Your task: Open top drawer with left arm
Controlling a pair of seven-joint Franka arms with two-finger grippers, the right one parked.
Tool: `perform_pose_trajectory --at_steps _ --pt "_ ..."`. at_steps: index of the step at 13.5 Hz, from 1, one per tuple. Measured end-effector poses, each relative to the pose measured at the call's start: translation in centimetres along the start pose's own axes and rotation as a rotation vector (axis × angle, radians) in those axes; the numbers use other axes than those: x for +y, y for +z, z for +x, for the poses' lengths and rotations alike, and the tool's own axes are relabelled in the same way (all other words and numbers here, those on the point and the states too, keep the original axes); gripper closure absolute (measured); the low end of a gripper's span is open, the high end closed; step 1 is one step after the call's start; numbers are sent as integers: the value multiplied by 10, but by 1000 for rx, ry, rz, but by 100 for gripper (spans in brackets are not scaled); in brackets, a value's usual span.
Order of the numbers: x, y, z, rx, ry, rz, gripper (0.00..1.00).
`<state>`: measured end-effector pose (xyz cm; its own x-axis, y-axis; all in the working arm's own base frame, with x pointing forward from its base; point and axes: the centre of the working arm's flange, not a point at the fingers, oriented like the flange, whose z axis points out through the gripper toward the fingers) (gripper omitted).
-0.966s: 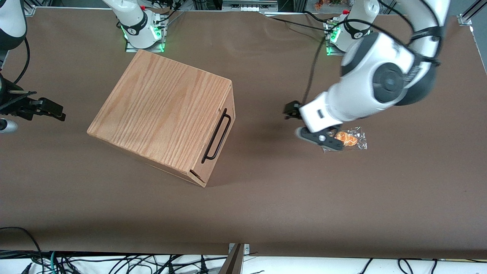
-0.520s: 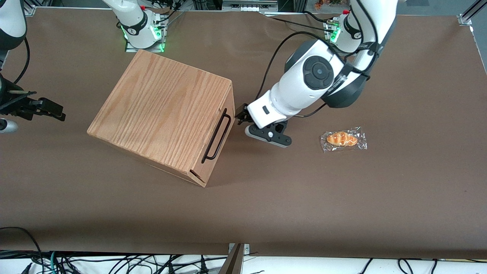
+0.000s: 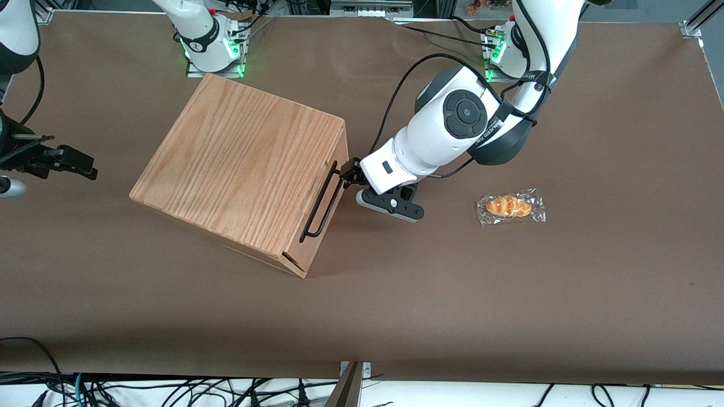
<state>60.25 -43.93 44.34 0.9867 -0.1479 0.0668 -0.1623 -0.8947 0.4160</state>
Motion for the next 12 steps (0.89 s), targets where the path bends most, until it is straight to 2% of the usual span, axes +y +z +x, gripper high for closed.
perform_pose_trajectory --at_steps 6,12 --pt "8 26 2 39 8 -27 0" --pt "16 51 -1 57 17 -44 0"
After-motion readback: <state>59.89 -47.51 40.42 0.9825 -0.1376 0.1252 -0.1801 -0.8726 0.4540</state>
